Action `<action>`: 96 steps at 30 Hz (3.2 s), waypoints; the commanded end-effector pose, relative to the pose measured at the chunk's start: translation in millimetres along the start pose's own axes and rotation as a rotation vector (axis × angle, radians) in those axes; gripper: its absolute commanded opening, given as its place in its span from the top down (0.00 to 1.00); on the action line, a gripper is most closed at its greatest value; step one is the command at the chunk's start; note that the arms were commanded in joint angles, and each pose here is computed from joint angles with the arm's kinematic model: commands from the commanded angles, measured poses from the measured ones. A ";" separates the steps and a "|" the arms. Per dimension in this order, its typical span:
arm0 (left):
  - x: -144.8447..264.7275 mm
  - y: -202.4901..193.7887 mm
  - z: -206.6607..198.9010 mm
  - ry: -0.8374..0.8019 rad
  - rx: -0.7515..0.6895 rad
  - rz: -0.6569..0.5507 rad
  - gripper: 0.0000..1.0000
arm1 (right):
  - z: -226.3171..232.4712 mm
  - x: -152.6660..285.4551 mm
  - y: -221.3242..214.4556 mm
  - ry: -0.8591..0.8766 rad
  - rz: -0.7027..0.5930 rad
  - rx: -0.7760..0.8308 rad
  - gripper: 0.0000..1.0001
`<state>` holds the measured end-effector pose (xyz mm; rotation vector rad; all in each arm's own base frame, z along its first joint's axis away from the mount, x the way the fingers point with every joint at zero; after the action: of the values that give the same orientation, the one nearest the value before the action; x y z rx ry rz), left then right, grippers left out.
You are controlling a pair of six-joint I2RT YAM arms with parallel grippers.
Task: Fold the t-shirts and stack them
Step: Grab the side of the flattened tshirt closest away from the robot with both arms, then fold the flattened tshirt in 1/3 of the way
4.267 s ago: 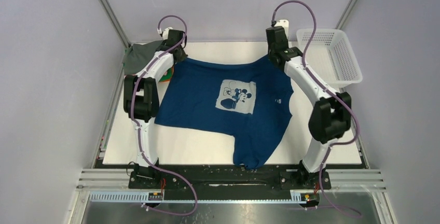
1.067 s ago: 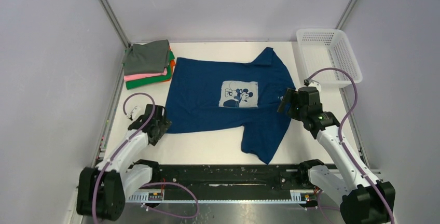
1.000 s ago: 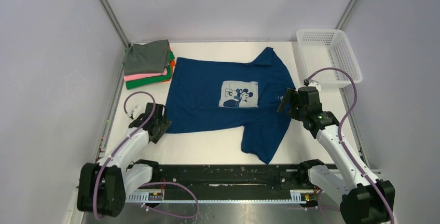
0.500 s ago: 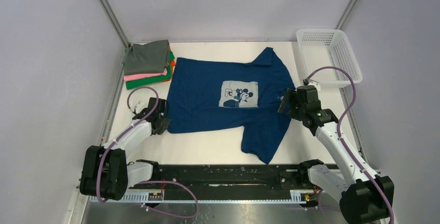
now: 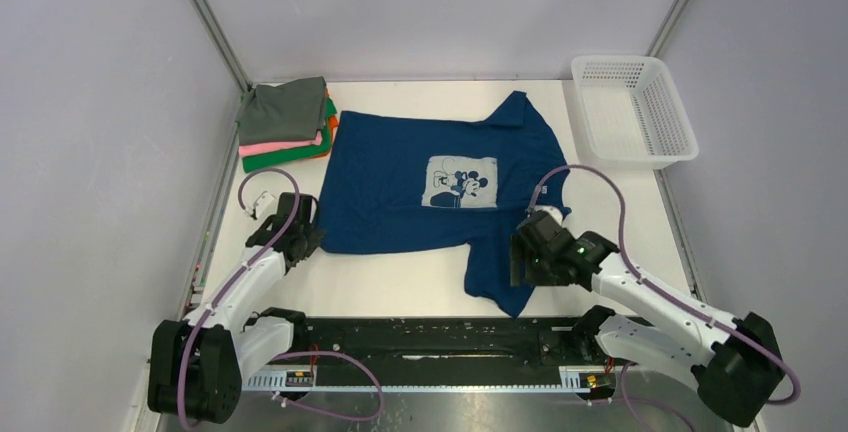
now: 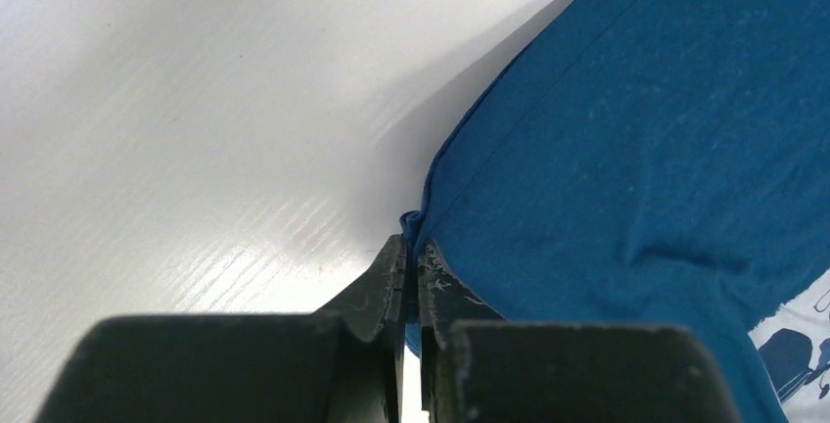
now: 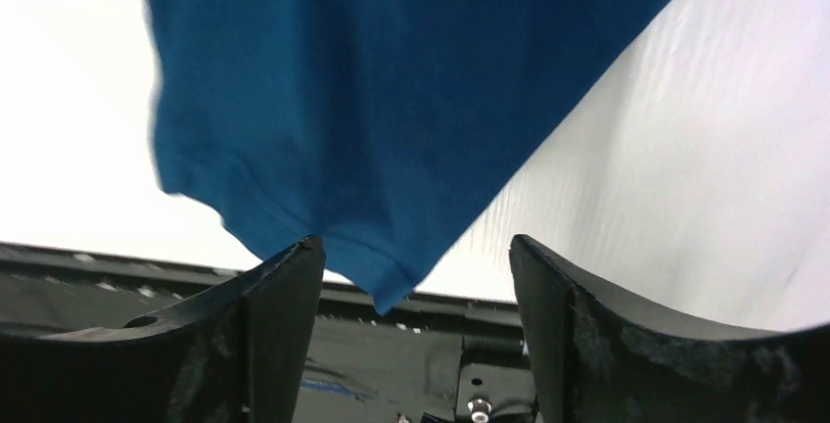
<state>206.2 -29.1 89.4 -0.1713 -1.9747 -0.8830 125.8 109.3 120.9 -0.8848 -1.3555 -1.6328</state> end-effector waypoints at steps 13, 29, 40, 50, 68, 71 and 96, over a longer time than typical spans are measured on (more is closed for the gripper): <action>0.4 0.2 5.5 -0.031 -0.035 -0.038 1.00 | 44.1 -32.7 -59.3 -0.009 0.271 0.261 0.41; 31.0 -2.8 34.6 0.026 -0.021 -0.043 1.00 | -0.6 -0.7 -109.3 0.000 0.443 0.103 1.00; 57.0 -10.8 45.4 -0.090 0.125 -0.061 1.00 | -21.6 53.2 -122.9 0.099 0.514 0.082 1.00; 67.6 10.1 23.7 -0.139 0.103 -0.105 1.00 | 13.5 59.6 -65.8 0.156 0.222 0.049 1.00; 39.6 60.1 -47.0 -0.090 0.077 -0.168 1.00 | 31.3 64.6 68.5 0.236 -0.016 -0.166 1.00; 31.1 67.3 -55.7 -0.060 0.061 -0.167 1.00 | 28.5 61.9 88.7 0.236 -0.027 -0.188 1.00; -79.9 127.3 -165.1 0.071 -0.063 -0.061 0.40 | -14.8 -49.0 286.2 0.022 0.118 -0.275 0.55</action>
<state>390.5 -29.6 122.1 -0.1239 -1.8616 -0.9558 358.5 89.3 195.6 -1.0189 -0.9692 -1.8181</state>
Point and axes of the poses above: each gripper's point midway between its finger pads, its own x axis back along the fingers, its own z axis along the line the jaws close on, y = z × x, the point moved 6 cm from there along x, back along the fingers, and after that the axes turned 2 degrees about -x, right-handed, at the moved point
